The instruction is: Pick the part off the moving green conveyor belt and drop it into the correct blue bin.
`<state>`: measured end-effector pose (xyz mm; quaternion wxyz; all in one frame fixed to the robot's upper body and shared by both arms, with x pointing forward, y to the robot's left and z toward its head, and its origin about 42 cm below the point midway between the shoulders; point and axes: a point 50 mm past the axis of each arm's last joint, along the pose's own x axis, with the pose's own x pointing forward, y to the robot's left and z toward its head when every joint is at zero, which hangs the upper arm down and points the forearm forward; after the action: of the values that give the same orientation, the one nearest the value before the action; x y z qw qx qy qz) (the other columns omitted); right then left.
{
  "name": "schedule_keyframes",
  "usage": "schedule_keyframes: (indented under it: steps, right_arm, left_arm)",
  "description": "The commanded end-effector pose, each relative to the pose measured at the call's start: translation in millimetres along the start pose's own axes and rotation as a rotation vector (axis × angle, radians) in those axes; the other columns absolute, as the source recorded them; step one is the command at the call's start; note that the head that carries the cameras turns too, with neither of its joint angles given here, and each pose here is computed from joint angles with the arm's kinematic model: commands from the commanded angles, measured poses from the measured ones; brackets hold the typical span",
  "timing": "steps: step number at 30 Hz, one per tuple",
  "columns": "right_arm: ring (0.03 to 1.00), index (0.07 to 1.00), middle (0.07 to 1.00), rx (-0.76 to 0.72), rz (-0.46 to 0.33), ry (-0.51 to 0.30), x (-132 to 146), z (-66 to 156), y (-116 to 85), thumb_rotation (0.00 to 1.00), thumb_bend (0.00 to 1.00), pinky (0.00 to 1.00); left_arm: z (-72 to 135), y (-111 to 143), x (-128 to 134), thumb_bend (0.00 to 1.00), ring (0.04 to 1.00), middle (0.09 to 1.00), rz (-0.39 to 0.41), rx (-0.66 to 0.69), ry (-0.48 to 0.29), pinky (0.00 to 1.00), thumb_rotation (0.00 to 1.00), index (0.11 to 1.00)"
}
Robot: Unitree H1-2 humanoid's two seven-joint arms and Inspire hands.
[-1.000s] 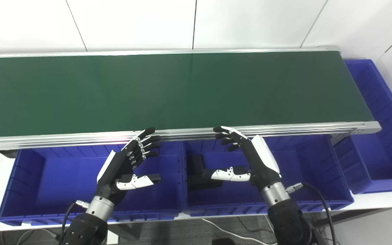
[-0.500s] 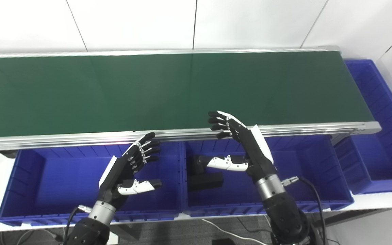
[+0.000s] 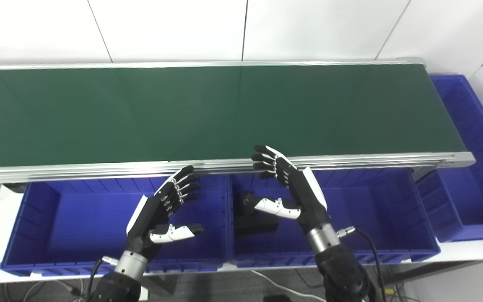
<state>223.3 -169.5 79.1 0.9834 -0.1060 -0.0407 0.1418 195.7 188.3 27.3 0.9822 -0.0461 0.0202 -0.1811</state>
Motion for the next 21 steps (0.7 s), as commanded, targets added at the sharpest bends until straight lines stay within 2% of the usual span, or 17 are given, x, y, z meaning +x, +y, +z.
schedule_keyframes:
  steps: [1, 13, 21]
  right_arm:
    - [0.781, 0.857, 0.807, 0.0, -0.014, -0.08, -1.8, 5.8, -1.9, 0.44, 0.72, 0.72]
    - [0.835, 0.884, 0.851, -0.072, 0.054, -0.024, -21.0, -3.8, -6.8, 0.48, 0.78, 0.77]
    - [0.847, 0.891, 0.868, -0.112, 0.075, 0.003, -25.0, -6.6, -10.5, 0.45, 0.79, 0.78]
  left_arm:
    - [7.4, -0.6, 4.6, 0.95, 0.822, 0.85, -0.003, 0.021, -0.057, 0.77, 0.27, 0.891]
    - [6.4, -4.5, 5.3, 0.96, 0.819, 0.848, 0.005, 0.019, -0.061, 0.77, 0.28, 0.887]
    - [5.2, -7.0, 5.8, 0.95, 0.823, 0.851, 0.011, 0.018, -0.063, 0.77, 0.28, 0.892]
